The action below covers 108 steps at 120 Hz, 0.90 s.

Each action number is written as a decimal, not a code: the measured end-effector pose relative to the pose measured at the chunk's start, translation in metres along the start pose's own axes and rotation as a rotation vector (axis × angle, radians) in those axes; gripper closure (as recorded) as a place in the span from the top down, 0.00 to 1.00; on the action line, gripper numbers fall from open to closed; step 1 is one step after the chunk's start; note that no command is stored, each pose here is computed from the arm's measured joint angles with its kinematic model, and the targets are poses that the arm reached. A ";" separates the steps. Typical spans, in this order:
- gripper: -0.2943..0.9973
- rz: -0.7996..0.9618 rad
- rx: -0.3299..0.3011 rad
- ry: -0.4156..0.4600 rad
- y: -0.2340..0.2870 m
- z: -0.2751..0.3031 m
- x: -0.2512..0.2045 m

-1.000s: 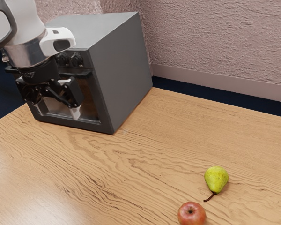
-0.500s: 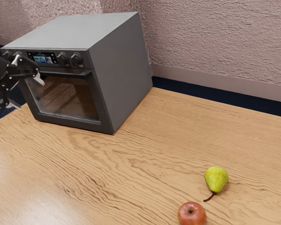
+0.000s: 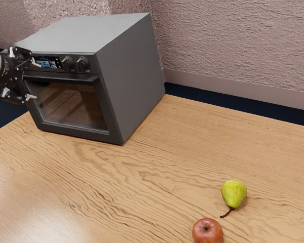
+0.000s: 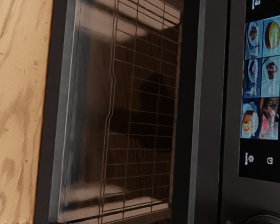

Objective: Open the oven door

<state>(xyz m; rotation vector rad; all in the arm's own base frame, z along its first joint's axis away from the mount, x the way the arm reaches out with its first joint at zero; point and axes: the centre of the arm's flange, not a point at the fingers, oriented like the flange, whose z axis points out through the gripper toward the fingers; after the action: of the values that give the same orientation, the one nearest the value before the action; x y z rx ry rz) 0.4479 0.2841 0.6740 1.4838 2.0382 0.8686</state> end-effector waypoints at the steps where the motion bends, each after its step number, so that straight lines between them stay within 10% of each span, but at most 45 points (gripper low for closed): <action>1: 0.77 -0.006 -0.001 0.000 0.000 0.001 0.000; 108: 0.77 -0.329 -0.007 0.043 0.018 0.076 0.019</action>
<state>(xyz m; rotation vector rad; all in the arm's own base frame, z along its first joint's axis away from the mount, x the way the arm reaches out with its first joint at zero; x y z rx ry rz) 0.5065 0.3222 0.6340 1.0890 2.2240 0.7753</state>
